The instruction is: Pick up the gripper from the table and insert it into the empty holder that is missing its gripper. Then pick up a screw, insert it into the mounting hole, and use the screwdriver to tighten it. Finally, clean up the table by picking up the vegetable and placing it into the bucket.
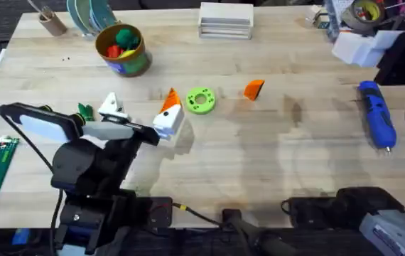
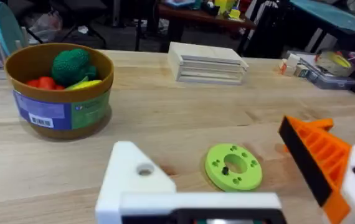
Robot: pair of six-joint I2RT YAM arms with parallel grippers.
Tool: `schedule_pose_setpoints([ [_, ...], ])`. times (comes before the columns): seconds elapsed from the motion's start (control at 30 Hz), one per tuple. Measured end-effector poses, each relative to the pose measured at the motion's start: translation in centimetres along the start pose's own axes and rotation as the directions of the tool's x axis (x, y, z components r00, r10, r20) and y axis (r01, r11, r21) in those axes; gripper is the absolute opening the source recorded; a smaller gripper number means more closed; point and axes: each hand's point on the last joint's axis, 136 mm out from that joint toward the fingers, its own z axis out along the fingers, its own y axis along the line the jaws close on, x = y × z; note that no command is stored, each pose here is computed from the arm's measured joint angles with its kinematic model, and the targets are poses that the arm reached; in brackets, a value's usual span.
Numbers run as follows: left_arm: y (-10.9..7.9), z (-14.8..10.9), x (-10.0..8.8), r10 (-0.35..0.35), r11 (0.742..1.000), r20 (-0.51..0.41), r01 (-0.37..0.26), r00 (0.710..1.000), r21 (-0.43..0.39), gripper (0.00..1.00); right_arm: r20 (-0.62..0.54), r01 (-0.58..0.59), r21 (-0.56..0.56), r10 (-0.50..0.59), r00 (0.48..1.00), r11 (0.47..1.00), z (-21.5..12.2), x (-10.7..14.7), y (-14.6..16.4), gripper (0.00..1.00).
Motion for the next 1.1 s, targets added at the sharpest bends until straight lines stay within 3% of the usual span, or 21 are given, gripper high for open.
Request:
schedule_pose_setpoints([
  [0.43,-0.3,0.0,0.0,0.000,1.000,-0.003,0.000,1.000,0.016,0.993,0.000,0.000,0.000,0.000,1.000,1.000,0.0,0.0,0.0,0.992],
  [0.5,-0.7,0.0,0.1,0.002,0.999,-0.006,-0.002,1.000,0.043,0.993,0.000,0.000,0.000,0.000,1.000,1.000,0.0,0.0,0.0,0.992],
  [0.57,-2.4,-0.2,0.3,0.034,0.990,-0.016,-0.032,0.999,0.138,0.993,0.000,0.000,0.000,0.000,1.000,1.000,0.0,0.0,0.0,0.992],
  [0.8,-5.6,-1.0,0.9,0.079,0.942,-0.032,-0.064,0.996,0.329,0.993,0.000,0.000,0.000,0.000,1.000,1.000,0.0,0.0,0.0,0.992],
  [1.1,-9.1,-2.7,1.9,0.126,0.840,-0.049,-0.080,0.991,0.536,0.993,0.000,0.000,0.000,0.000,1.000,1.000,0.0,0.0,0.0,0.992],
])
